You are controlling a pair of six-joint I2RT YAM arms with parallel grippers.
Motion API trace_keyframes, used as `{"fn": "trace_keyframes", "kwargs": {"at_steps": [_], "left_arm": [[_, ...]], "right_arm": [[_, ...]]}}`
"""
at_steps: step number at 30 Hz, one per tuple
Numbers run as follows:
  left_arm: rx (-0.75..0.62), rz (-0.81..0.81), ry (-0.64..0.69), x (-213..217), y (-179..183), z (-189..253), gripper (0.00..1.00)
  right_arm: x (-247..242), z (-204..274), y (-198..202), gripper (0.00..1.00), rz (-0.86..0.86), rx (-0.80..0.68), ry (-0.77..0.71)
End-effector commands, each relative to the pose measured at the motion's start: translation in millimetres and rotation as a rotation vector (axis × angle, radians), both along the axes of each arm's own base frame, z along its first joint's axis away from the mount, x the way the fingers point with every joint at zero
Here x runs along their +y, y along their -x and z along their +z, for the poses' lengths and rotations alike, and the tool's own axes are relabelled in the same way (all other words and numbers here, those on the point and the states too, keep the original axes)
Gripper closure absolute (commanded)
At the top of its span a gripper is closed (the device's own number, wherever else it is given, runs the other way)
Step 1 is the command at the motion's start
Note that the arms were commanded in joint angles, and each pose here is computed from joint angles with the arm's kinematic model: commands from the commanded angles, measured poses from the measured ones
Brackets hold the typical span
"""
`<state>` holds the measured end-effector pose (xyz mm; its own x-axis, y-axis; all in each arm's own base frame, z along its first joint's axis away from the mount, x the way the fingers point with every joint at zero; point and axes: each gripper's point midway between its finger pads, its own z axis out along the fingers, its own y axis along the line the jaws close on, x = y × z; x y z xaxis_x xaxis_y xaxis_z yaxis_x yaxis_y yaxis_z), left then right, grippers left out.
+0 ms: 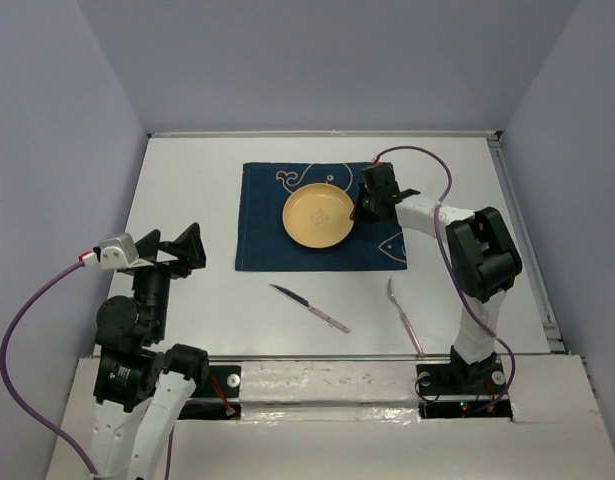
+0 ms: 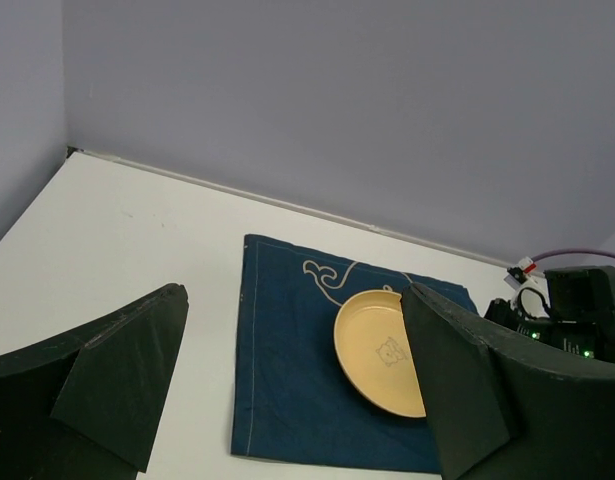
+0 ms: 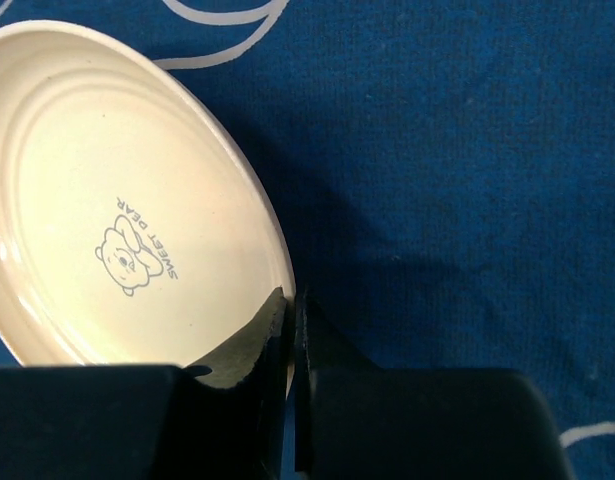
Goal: Set the dinner table for one person
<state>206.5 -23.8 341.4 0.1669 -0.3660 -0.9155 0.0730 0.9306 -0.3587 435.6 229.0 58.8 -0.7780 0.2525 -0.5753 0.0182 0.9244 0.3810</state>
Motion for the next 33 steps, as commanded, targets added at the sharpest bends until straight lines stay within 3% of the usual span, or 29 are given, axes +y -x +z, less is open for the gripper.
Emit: {"fn": "trace_keyframes", "kwargs": {"at_steps": [1,3,7,8,11,15,20,22,27,33], "left_arm": [[-0.043,-0.014,-0.001,-3,0,10,0.01],[-0.048,-0.019,-0.001,-3,1,11,0.01],[-0.052,-0.029,0.002,-5,3,12,0.01],[-0.056,-0.033,0.002,-6,3,13,0.01],[-0.058,-0.05,0.002,-9,5,13,0.01],[-0.054,-0.123,0.002,-24,7,12,0.01],[-0.025,-0.257,-0.018,-52,9,6,0.01],[-0.023,-0.286,-0.017,-59,11,6,0.01],[-0.039,-0.296,-0.009,-59,16,10,0.01],[-0.035,-0.362,-0.014,-71,24,8,0.01]], "right_arm": [[16,20,-16,0.81,0.046,-0.057,-0.05],[17,24,-15,0.72,0.055,-0.063,-0.052],[17,37,-16,0.64,0.068,-0.086,-0.05],[14,41,-17,0.53,0.056,-0.095,-0.038],[6,58,-11,0.36,0.052,-0.123,-0.018],[-37,104,-2,0.35,-0.044,-0.231,0.075],[-149,146,47,0.44,-0.315,-0.291,0.198],[-198,147,67,0.44,-0.452,-0.284,0.253],[-256,128,106,0.41,-0.587,-0.222,0.321],[-282,100,88,0.43,-0.572,-0.101,0.398]]}}
